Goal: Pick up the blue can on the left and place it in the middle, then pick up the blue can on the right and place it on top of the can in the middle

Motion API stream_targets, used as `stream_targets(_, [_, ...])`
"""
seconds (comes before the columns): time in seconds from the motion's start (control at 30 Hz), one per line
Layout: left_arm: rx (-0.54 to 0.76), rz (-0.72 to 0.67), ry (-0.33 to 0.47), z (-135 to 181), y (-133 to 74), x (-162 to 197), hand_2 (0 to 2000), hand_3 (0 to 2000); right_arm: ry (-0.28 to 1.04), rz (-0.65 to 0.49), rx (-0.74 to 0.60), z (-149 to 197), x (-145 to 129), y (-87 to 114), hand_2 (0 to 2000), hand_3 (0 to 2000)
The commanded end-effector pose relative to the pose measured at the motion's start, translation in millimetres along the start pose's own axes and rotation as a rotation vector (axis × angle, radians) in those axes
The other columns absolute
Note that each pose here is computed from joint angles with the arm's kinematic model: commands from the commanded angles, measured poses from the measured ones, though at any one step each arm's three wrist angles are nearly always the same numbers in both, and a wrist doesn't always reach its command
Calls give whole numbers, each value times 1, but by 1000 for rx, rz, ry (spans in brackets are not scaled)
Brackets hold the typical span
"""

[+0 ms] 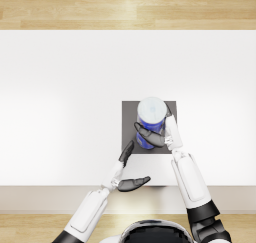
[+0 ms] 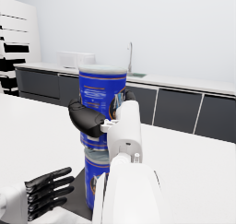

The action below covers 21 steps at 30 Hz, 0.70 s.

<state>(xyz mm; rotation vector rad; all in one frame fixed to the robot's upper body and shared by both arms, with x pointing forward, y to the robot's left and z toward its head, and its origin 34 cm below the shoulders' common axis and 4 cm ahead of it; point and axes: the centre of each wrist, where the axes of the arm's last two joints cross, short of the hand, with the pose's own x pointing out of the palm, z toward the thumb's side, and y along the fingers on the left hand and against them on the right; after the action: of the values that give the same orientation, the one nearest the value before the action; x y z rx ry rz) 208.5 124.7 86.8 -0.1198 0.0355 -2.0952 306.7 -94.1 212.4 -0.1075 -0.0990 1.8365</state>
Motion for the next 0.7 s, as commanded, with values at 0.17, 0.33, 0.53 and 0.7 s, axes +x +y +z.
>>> stream_targets(0.17, [67, 10, -9, 19, -2, -1, 0, 0, -10, -6, 10, -1, -1, -3, 639, 1193])
stream_targets(0.33, [95, 15, -19, 26, -4, 0, 0, 0, -59, -193, 40, -4, -2, -3, 0, 0])
stream_targets(0.53, [123, 23, -33, 32, -2, 1, 0, 0, 15, -184, 16, 1, -1, -2, 0, 0])
stream_targets(0.7, [238, 24, -45, 60, -1, 4, 0, 0, -77, -221, -28, 17, 1, 0, 0, 0])
